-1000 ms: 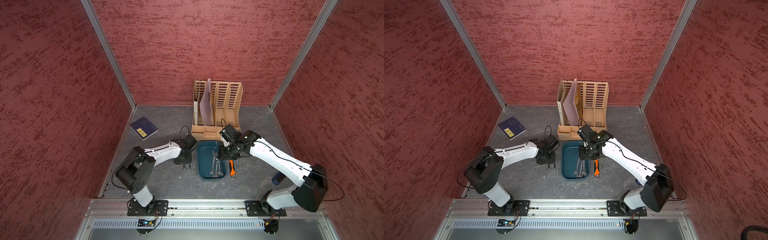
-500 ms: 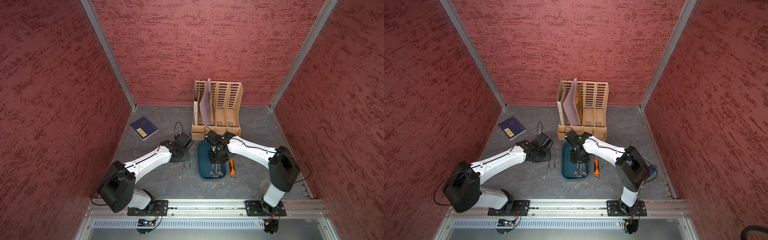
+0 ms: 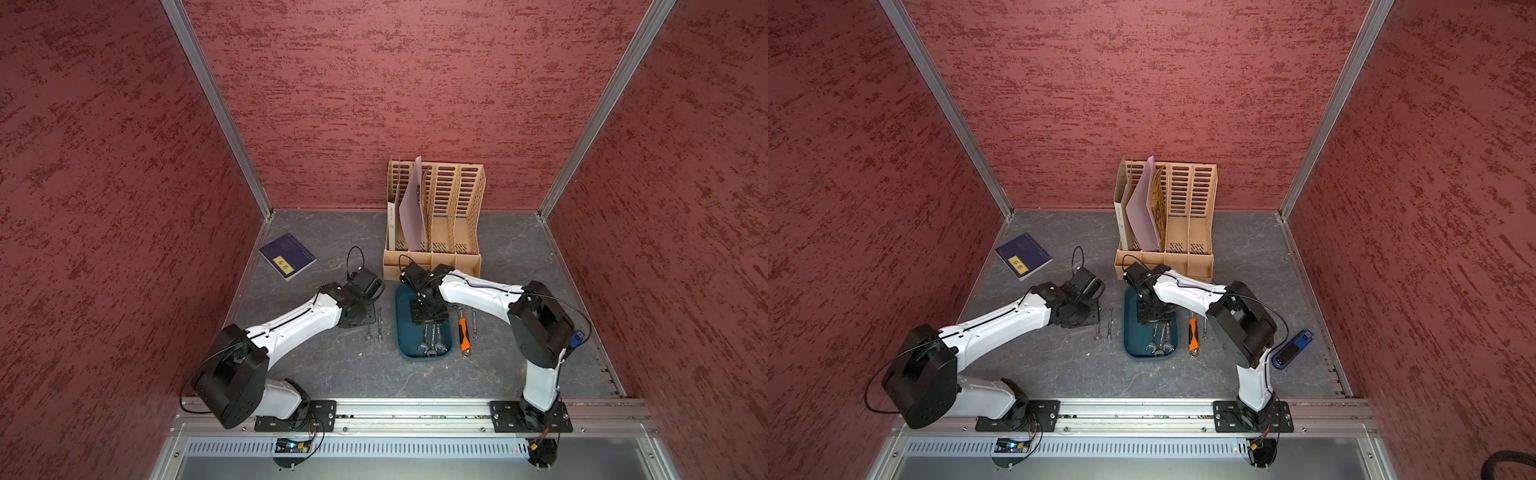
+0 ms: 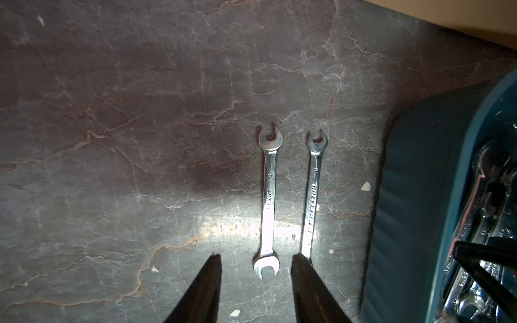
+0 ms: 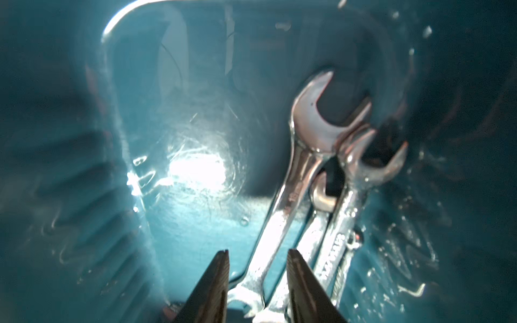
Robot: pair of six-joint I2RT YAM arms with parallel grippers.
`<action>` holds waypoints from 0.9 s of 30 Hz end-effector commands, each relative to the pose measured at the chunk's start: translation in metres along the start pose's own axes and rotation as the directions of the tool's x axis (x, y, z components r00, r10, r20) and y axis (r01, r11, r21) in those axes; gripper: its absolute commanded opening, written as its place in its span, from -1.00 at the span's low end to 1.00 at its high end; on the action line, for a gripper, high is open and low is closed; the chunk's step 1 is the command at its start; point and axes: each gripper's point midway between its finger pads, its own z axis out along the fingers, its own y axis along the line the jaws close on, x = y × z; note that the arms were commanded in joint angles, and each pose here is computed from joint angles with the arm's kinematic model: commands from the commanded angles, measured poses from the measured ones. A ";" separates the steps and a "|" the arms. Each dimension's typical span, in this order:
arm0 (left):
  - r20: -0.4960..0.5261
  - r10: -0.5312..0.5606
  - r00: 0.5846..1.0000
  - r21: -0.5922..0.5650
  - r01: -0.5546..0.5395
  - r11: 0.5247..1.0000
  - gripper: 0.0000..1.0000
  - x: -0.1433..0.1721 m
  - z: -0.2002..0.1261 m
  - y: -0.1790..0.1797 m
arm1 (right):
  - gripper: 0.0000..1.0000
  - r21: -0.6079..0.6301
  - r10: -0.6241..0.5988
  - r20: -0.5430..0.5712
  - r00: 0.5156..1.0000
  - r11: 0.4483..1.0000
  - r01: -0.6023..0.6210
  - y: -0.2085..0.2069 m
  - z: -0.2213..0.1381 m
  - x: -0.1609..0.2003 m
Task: Take out the wrench from the storage box
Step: Pick up the wrench from the storage box.
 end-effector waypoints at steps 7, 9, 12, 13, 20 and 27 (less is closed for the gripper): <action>-0.008 -0.012 1.000 -0.013 0.012 1.000 -0.09 0.000 0.003 0.002 | -0.21 0.042 0.012 0.017 1.000 0.999 -0.013 -0.007 0.017 -0.009; -0.007 -0.011 1.000 -0.013 0.011 1.000 -0.09 0.000 0.003 0.002 | -0.20 0.041 0.014 0.016 1.000 0.999 -0.014 -0.007 0.019 -0.009; -0.010 -0.013 1.000 -0.011 0.013 1.000 -0.09 0.000 0.004 0.001 | -0.20 0.039 0.014 0.009 1.000 0.999 -0.014 -0.007 0.024 -0.009; -0.009 -0.013 1.000 -0.009 0.013 1.000 -0.09 0.000 0.003 0.001 | -0.20 0.040 0.014 0.005 1.000 0.999 -0.014 -0.006 0.026 -0.009; -0.013 -0.013 1.000 -0.009 0.013 1.000 -0.08 0.001 0.005 0.001 | -0.24 0.043 -0.007 0.001 1.000 0.999 0.007 -0.002 0.032 -0.011; -0.013 -0.015 1.000 -0.006 0.015 1.000 -0.09 0.001 0.004 0.000 | -0.27 0.098 -0.070 -0.014 0.997 0.993 0.071 0.005 0.037 -0.007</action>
